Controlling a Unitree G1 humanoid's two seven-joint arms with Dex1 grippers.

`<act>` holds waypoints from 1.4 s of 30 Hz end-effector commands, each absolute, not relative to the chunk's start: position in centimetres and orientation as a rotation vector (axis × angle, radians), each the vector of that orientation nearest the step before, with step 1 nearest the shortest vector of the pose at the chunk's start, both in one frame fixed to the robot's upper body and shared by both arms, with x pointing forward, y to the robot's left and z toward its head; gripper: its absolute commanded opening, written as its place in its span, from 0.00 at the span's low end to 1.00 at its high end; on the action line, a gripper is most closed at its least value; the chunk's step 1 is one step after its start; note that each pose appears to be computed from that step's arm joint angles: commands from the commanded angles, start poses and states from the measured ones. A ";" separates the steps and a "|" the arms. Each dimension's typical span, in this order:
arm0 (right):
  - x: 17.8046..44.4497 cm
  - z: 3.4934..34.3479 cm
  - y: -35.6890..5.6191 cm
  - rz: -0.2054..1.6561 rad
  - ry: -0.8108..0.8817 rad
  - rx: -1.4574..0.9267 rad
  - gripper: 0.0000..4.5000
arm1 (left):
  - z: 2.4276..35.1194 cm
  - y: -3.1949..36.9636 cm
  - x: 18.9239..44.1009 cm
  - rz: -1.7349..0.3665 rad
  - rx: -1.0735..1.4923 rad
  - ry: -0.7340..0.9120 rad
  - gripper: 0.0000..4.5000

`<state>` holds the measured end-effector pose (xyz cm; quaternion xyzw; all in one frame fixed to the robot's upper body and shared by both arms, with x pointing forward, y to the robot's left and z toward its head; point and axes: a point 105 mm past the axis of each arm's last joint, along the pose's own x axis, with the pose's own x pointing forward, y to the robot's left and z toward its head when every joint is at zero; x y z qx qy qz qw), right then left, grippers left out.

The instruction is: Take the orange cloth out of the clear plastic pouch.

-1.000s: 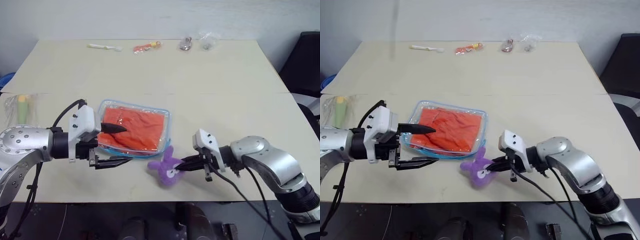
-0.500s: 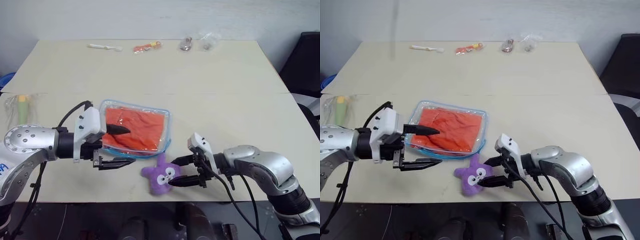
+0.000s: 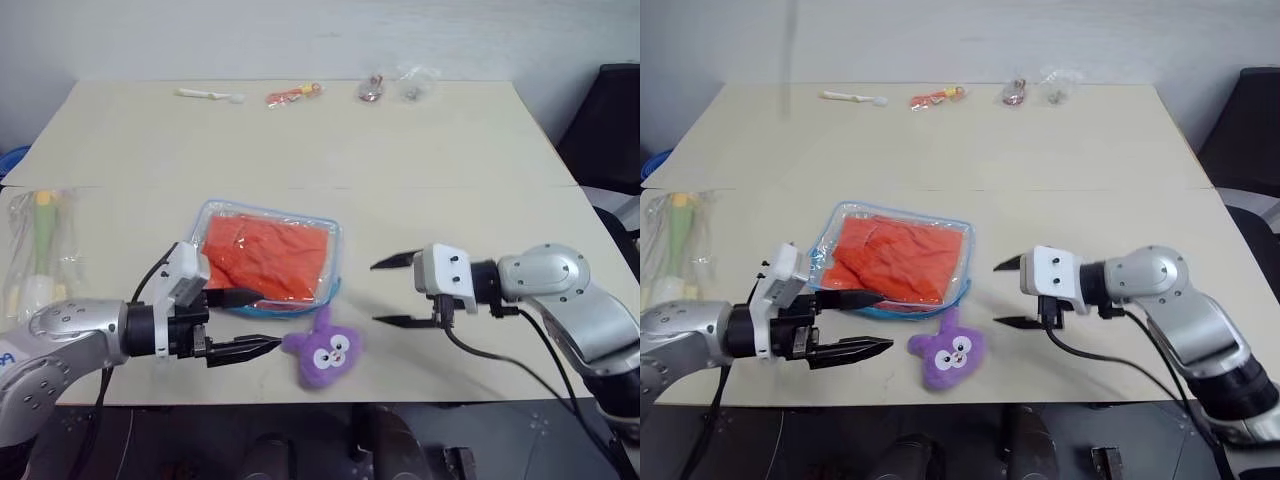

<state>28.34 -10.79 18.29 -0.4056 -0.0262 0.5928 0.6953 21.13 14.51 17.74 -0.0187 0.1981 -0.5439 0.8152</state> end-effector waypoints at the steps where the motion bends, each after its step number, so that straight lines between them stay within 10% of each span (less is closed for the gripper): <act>1: 28.8 18.6 -9.5 1.350 -0.215 -0.997 0.90 | 17.5 14.2 20.0 -1.157 -0.036 0.482 1.00; 7: 30.2 17.8 -7.8 1.342 -0.450 -1.162 0.87 | 17.6 13.7 19.1 -1.191 0.097 0.445 1.00; 15: 30.3 15.9 -6.2 1.367 -0.532 -1.155 0.30 | 18.5 14.1 19.5 -1.167 0.152 0.403 1.00; 42: 30.5 14.1 -2.7 1.398 -0.632 -1.207 0.30 | 18.5 14.3 19.7 -1.160 0.136 0.414 1.00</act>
